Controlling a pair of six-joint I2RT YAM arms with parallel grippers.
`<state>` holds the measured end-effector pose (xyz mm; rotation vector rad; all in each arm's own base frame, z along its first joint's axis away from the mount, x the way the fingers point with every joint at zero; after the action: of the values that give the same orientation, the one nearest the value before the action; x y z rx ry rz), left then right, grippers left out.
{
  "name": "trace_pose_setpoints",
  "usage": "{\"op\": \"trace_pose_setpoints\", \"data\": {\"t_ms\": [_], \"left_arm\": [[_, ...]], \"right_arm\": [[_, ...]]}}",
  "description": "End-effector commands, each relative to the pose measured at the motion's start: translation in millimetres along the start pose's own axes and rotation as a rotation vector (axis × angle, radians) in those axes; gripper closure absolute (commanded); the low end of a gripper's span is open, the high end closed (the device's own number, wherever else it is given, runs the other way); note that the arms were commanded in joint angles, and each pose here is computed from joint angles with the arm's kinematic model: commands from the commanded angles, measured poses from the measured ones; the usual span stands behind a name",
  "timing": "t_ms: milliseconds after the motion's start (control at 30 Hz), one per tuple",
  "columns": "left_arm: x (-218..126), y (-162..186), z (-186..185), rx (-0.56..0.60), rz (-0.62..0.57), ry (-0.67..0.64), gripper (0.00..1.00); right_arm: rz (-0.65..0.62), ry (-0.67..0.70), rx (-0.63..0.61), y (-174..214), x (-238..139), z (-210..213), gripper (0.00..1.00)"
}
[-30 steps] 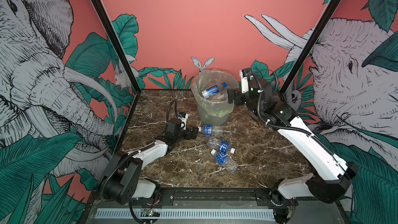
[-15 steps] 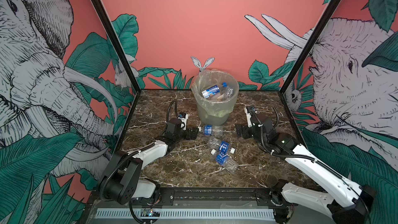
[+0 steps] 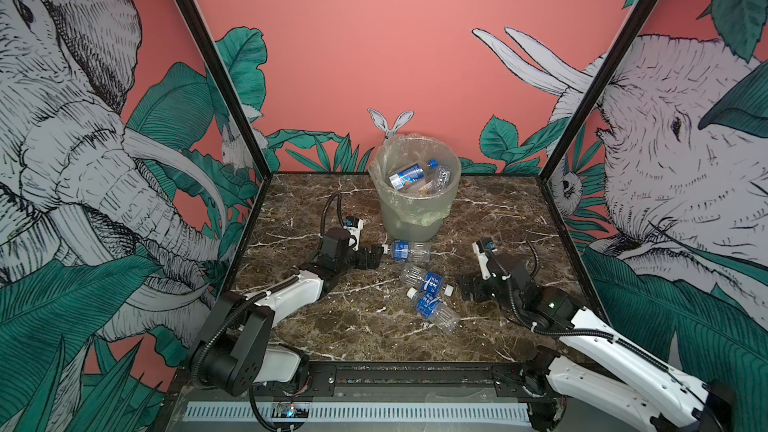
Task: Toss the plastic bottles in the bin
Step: 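Lower the right gripper onto the white-capped blue-labelled bottle near the robot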
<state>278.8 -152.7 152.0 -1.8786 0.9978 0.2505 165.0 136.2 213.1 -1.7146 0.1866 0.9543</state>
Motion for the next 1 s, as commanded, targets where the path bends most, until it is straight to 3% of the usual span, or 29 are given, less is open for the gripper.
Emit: {"op": "trace_pose_setpoints", "data": {"t_ms": [0,433,667,967], "left_arm": [[-1.4,2.1,0.8,-0.012,-0.001,0.017,0.04],[-0.9,2.3,-0.3,-0.014,0.002,0.029,0.04],[-0.9,1.9,-1.6,-0.018,0.003,0.041,0.04],[-2.8,1.2,-2.9,-0.017,0.001,0.046,0.03]], "right_arm": [[0.013,-0.008,-0.031,4.3,1.8,13.8,0.06],[0.080,-0.085,-0.120,12.0,12.5,64.5,0.07],[0.163,-0.134,-0.229,17.1,29.6,100.1,0.11],[0.237,-0.040,-0.307,23.4,47.9,105.4,0.12]]}}
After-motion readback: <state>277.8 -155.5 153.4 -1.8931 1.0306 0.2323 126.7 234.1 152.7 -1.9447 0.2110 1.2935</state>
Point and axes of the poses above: each gripper's point midway between its finger pads, its own x axis out along the fingers, its own z axis along the line the jaws close on, y = z × x, the point moved 8 cm from there along -x, back along the fingers, and after that the axes turned 12 degrees about -x, right-handed, at the moved point
